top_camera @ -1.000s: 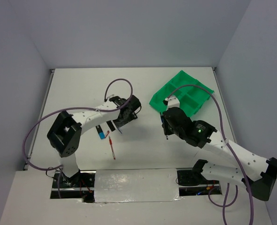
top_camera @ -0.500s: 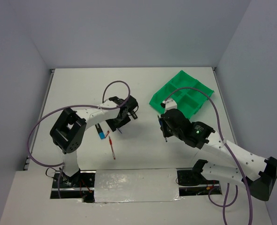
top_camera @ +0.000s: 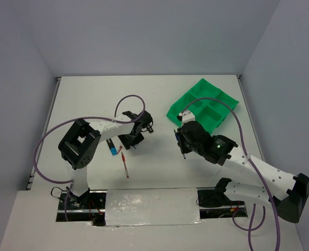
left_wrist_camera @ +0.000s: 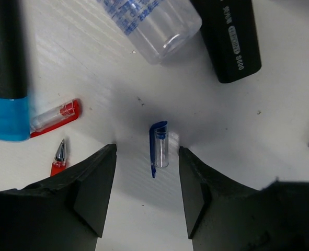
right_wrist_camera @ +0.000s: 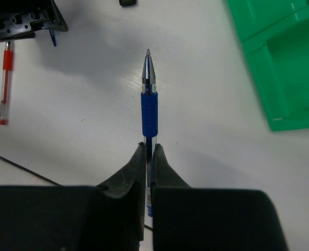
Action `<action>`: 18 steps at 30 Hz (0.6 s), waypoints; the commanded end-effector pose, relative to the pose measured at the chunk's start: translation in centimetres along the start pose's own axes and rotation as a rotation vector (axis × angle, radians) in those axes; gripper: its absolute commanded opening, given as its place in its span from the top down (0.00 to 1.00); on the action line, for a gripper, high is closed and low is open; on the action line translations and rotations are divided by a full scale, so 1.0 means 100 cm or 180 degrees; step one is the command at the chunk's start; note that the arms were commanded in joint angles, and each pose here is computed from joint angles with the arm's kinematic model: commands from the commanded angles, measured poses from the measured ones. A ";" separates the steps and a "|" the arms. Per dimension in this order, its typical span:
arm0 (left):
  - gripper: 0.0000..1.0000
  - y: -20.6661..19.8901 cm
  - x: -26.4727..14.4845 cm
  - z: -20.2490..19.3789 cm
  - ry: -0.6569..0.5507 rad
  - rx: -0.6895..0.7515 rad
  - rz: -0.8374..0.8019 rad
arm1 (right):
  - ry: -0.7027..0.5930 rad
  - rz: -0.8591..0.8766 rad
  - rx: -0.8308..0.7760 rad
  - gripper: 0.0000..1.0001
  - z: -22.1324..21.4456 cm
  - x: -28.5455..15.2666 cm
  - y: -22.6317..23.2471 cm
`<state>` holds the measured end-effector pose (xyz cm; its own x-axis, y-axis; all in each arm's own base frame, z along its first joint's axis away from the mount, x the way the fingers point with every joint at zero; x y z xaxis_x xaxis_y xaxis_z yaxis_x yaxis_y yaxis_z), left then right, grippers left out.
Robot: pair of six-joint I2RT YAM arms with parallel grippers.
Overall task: Sort the stationery into containers
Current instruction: Close the pen cap on the pen.
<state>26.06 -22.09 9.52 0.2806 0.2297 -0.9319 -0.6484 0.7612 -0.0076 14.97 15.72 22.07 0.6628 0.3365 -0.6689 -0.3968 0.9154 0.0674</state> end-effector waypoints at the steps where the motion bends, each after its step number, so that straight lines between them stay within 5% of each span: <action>1: 0.37 0.005 0.009 -0.002 0.0048 -0.0023 0.0087 | -0.0117 0.0089 -0.0021 1.00 0.006 0.002 0.005; 11: 0.71 0.014 0.025 -0.010 0.0215 0.0003 0.0061 | -0.0151 0.0132 -0.0028 1.00 0.007 -0.002 0.005; 14: 1.00 0.014 0.026 -0.012 0.0253 0.0011 -0.0041 | -0.0150 0.0332 -0.0055 1.00 0.006 -0.003 0.010; 18: 1.00 0.017 0.020 -0.010 0.0208 0.0088 -0.0265 | -0.0244 0.0805 -0.0036 1.00 0.004 -0.008 0.022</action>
<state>25.77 -21.45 9.11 0.3203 0.1485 -0.9356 -0.6280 0.7727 -0.0923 14.43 16.40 22.02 0.6209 0.4320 -0.6541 -0.4707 0.8727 0.1295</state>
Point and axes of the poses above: each gripper's point midway between its finger pads, its own x axis out along the fingers, its own y axis along the line the jaws close on, z = x × y, the point moved 8 cm from there along -x, back along the fingers, and after that the axes turned 1 degree about -x, right-handed, at the moved point
